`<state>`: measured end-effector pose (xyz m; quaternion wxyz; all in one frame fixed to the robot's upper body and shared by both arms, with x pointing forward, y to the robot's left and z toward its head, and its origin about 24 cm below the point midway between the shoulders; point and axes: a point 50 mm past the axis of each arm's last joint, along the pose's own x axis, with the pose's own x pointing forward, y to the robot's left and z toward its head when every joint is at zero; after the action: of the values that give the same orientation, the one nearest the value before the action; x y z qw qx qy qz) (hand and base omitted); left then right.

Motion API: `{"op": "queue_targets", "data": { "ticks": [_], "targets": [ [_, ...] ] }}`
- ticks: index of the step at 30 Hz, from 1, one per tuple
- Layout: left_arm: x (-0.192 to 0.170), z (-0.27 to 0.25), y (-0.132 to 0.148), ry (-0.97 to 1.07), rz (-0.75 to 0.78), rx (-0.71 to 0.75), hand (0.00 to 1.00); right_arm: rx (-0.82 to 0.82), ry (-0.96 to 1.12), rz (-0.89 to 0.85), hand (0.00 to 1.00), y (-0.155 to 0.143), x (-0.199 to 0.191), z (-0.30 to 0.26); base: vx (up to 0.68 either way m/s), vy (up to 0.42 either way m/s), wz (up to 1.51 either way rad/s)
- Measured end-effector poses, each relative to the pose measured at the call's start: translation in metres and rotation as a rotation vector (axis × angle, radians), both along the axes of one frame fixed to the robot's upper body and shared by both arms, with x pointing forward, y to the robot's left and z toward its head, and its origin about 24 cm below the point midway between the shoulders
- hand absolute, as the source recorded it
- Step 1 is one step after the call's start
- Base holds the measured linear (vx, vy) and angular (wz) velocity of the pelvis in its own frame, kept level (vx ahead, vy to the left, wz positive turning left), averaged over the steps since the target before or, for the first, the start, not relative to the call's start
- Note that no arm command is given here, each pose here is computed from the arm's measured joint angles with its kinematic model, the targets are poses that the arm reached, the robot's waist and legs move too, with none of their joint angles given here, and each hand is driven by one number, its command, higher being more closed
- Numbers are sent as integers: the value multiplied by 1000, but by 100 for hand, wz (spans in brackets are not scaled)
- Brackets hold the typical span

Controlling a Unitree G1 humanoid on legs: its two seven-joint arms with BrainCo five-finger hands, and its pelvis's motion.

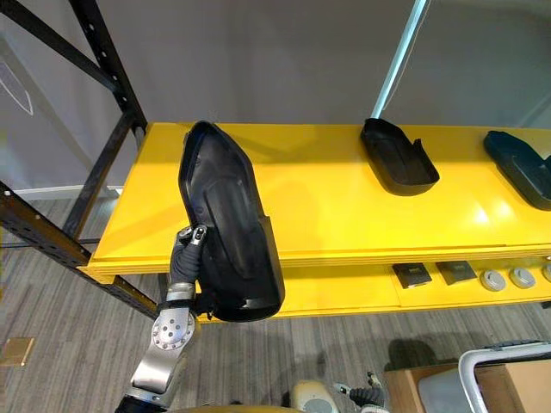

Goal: Walk over and take plastic housings, then place them on the shelf

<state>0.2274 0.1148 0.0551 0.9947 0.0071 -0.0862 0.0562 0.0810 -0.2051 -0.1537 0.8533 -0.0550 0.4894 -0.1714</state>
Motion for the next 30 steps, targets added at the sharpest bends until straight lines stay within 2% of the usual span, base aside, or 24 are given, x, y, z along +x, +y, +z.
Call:
{"op": "queue_targets", "data": {
  "ticks": [14, 22, 30],
  "targets": [
    [-3, 8, 8, -34, 5, 60, 100, -6, 5, -9, 0, -1, -8, 1, 17, -9, -18],
    [32, 8, 46, -16, 119, 242, 100, -15, -10, 0, 0, -6, 3, 2, -82, -15, -8],
    [53, 10, 86, 38, 264, 306, 100, -13, -1, 42, 0, -6, 5, 1, -143, -74, -10]
  ]
}}
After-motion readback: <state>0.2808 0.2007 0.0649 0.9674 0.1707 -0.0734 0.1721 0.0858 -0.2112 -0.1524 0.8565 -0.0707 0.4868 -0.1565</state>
